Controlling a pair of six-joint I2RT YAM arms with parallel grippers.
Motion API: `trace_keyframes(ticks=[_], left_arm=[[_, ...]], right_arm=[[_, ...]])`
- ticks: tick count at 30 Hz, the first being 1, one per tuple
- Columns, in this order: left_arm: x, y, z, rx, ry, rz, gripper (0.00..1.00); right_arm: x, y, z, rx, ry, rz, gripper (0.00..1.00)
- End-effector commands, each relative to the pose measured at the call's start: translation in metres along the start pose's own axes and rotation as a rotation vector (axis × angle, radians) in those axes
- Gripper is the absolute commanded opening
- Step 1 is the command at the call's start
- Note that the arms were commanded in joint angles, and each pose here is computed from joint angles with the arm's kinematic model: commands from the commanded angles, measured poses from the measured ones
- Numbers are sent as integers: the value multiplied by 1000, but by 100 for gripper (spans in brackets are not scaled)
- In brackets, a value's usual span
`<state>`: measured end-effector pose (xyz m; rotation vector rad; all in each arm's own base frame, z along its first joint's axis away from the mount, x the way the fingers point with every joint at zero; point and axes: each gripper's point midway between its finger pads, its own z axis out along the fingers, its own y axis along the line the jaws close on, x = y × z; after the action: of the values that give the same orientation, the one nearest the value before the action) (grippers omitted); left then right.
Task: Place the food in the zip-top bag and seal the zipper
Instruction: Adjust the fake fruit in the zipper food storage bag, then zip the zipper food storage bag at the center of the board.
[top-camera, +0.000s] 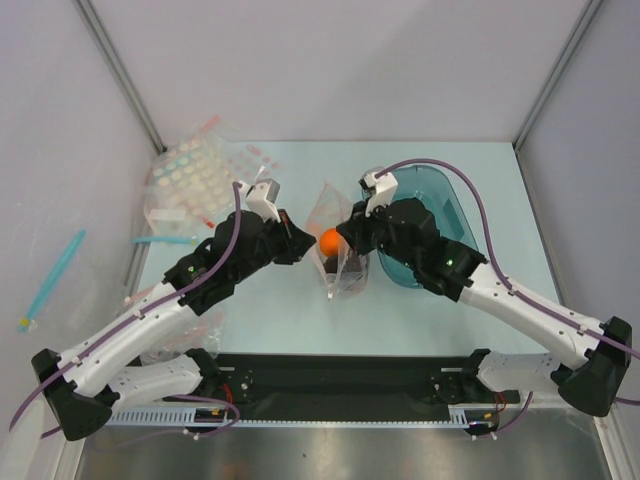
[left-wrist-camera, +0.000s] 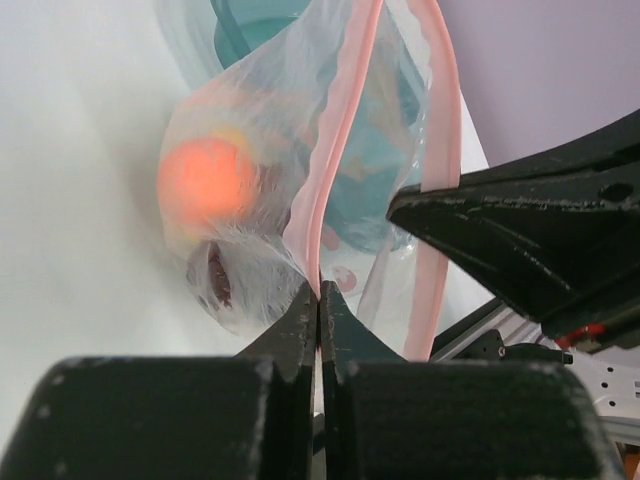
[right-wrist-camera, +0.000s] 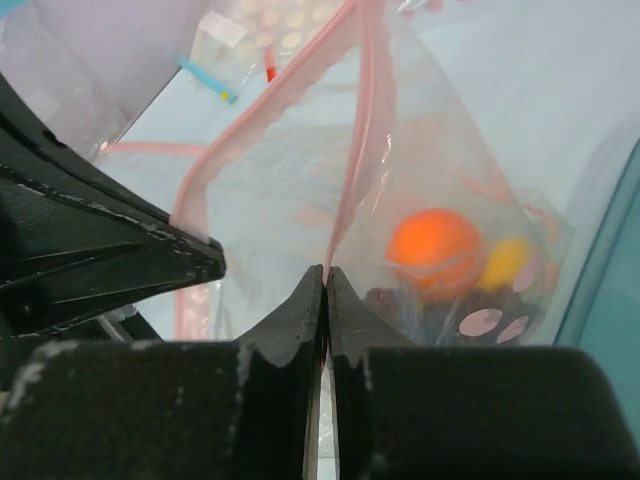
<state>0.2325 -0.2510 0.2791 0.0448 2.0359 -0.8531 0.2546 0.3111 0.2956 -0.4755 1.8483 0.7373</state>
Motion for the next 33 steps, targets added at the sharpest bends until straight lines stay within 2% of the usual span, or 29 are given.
trace_keyframes(ticks=[1, 2, 3, 6, 7, 11, 17, 22, 27, 33], left_arm=[[-10, -8, 1, 32, -41, -11, 0], [-10, -9, 0, 37, -42, -13, 0], [-10, -10, 0, 40, -44, -13, 0], [-15, -7, -4, 30, -70, -19, 0], [-15, -5, -5, 20, -76, -20, 0], [-23, 5, -9, -22, -119, -33, 0], [-22, 12, -3, -56, -115, -37, 0], [-22, 19, -1, -82, -122, -37, 0], [-24, 13, -2, -41, -137, -31, 1], [-27, 15, -4, -53, -147, -16, 0]], right_arm=[[-24, 4, -9, -50, -95, -7, 8], [-23, 8, -9, -76, -92, -8, 11], [-23, 10, -11, -91, -93, -11, 29], [-19, 20, -14, -151, -89, -26, 69], [-19, 21, -15, -161, -93, -34, 72], [-13, 29, -30, -237, -121, -64, 79], [3, 25, -51, -278, -189, -133, 89], [6, 16, -56, -240, -221, -128, 90], [6, 12, -55, -219, -231, -110, 88], [7, 7, -54, -196, -234, -120, 83]])
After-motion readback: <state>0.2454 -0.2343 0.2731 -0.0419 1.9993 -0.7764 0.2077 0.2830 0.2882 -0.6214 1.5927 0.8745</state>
